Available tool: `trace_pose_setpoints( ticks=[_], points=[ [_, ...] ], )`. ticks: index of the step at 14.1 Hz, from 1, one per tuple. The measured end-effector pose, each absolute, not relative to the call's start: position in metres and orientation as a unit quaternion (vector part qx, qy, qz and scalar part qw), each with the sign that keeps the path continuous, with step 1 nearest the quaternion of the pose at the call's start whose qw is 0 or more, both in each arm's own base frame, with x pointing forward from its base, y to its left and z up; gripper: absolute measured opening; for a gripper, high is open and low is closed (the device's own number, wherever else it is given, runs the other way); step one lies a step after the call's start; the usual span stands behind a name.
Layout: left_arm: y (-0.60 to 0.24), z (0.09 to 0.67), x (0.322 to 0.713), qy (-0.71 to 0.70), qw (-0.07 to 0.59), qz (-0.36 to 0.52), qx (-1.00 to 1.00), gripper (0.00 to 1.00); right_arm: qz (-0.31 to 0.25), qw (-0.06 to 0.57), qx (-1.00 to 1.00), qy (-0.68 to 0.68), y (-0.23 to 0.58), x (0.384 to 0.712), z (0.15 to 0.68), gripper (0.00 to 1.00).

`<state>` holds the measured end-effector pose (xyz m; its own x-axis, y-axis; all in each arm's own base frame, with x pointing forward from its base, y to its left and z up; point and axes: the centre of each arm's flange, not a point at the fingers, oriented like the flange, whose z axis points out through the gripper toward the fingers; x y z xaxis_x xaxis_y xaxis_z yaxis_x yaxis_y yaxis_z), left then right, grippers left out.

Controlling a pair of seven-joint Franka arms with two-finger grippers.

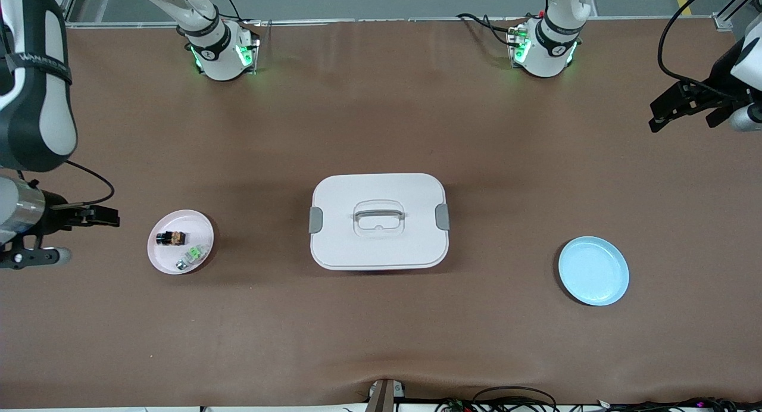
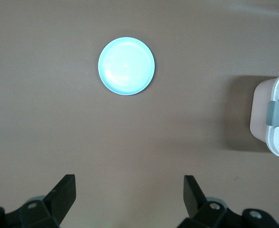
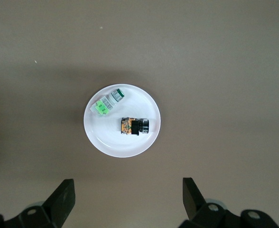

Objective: Transfer orange switch to right arm and place

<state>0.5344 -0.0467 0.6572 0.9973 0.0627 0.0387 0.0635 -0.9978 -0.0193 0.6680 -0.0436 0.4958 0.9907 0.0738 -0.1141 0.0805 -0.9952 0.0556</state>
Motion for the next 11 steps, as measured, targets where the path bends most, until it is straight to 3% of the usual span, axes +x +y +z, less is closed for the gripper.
trace_pose_setpoints(
  ticks=[6,11],
  points=[
    [-0.046,0.647,0.542,-0.032,0.01,-0.012,-0.999,1.0,-0.058,0.017,0.998,0.031,-0.04,0.663,0.521,1.0],
    [-0.045,0.647,0.542,-0.033,0.01,-0.012,-0.999,1.0,-0.019,-0.011,0.999,0.022,-0.039,0.648,0.574,1.0]
  ],
)
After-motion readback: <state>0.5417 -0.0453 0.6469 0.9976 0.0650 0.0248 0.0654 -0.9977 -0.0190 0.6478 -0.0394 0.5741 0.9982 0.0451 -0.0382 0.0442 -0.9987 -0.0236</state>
